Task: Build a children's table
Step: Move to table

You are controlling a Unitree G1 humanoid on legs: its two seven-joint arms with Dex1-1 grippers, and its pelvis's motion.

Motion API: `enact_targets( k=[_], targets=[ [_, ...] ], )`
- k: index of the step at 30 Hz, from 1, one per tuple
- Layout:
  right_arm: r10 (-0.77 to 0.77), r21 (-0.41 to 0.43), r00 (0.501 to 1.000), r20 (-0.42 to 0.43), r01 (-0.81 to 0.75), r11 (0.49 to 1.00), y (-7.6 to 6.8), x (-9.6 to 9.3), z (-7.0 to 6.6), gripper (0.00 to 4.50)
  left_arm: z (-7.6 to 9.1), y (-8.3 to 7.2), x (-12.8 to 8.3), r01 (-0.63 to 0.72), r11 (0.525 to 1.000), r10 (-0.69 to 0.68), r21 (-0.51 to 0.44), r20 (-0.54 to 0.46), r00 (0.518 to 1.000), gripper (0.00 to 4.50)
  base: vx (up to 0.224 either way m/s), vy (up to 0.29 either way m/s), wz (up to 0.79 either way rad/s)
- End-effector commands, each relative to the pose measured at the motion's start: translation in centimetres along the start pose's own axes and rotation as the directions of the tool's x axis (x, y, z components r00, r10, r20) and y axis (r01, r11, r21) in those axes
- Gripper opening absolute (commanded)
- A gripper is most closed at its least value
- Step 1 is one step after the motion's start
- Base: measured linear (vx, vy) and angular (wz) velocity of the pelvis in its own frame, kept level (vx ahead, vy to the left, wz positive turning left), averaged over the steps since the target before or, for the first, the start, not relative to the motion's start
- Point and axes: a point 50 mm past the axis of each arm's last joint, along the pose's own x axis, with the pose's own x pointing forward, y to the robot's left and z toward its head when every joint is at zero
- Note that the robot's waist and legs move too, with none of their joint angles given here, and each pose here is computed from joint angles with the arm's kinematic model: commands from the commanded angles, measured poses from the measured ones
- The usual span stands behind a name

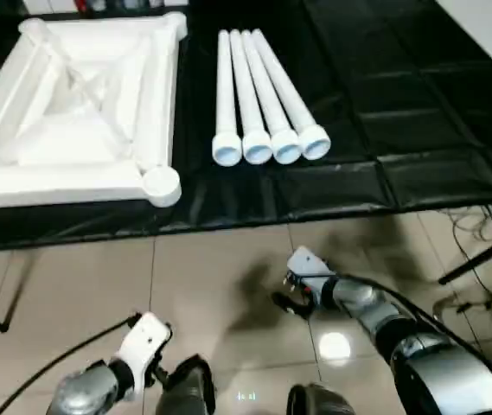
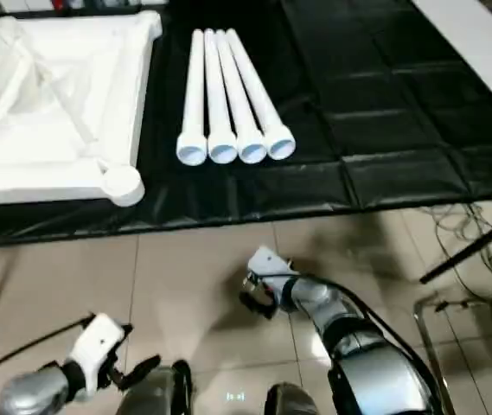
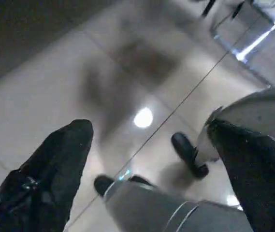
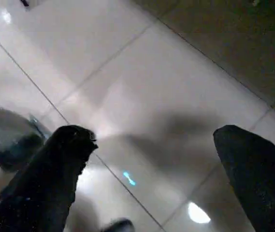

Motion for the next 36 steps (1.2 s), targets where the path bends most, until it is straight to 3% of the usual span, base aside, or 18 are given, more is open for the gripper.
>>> enact_targets(
  k=[1,5,7,8,10,15,24,26,30,33,34,36],
  targets=[
    [0.010,0.083,1.000,0.022,-0.012,0.997,0.4,-0.1,-0.6,4.50,0.3,-0.2,-0.6,0.016,1.000,-0.016,-0.021,0.006,1.000,4.44,0.000,0.000,0.00],
    [-0.007,0.170,0.999,0.053,-0.002,0.985,0.4,-0.1,-0.8,4.50,1.6,-0.9,-1.2,0.054,0.998,-0.054,-0.014,0.027,0.998,4.44,0.000,0.000,0.00],
    [0.095,0.080,0.963,0.251,-0.118,0.990,2.0,-3.8,-2.9,4.50,1.9,-1.3,-1.4,0.073,0.997,-0.072,-0.016,0.026,0.997,4.44,0.000,0.000,0.00],
    [0.134,0.043,0.947,0.293,-0.153,0.987,2.9,-4.9,-3.1,4.50,1.9,-1.4,-1.4,0.074,0.997,-0.074,-0.017,0.025,0.997,4.44,0.051,0.017,0.07],
    [0.252,-0.070,0.887,0.386,-0.244,0.967,6.5,-9.3,-2.5,4.50,2.1,-1.5,-1.5,0.077,0.997,-0.076,-0.014,0.028,0.997,4.44,0.060,0.026,0.03],
    [0.339,-0.099,0.832,0.439,-0.330,0.939,7.7,-11.1,-0.2,4.50,3.2,-2.1,-2.4,0.096,0.995,-0.094,-0.029,0.051,0.994,4.44,-0.041,-0.002,-0.07],
    [0.260,-0.037,0.855,0.449,-0.272,0.961,7.1,-13.1,1.2,4.50,4.6,-2.7,-2.8,0.058,0.997,-0.051,-0.060,0.115,0.992,4.44,-0.034,0.000,-0.04],
    [0.153,0.013,0.874,0.461,-0.179,0.984,5.9,-13.4,1.5,4.50,5.5,-2.7,-3.2,-0.012,0.992,0.033,-0.125,0.160,0.987,4.44,0.000,0.000,0.00],
    [-0.056,0.137,0.845,0.532,-0.021,0.990,4.1,-14.2,2.7,4.50,7.4,-2.1,-3.9,-0.132,0.974,0.174,-0.186,0.235,0.956,4.44,0.000,0.000,0.00],
    [-0.264,0.274,0.798,0.542,0.129,0.953,2.9,-14.7,3.8,4.50,9.3,-1.5,-4.1,-0.208,0.957,0.262,-0.202,0.293,0.920,4.44,0.000,0.000,0.00],
    [-0.282,0.287,0.793,0.540,0.141,0.947,2.9,-14.8,3.8,4.50,9.5,-1.4,-4.0,-0.214,0.956,0.268,-0.202,0.297,0.917,4.44,0.000,0.000,0.00],
    [-0.372,0.395,0.774,0.512,0.173,0.902,2.7,-14.8,4.3,4.50,10.8,-1.0,-3.8,-0.274,0.937,0.335,-0.217,0.325,0.884,4.44,0.000,0.000,0.00]
  ],
)
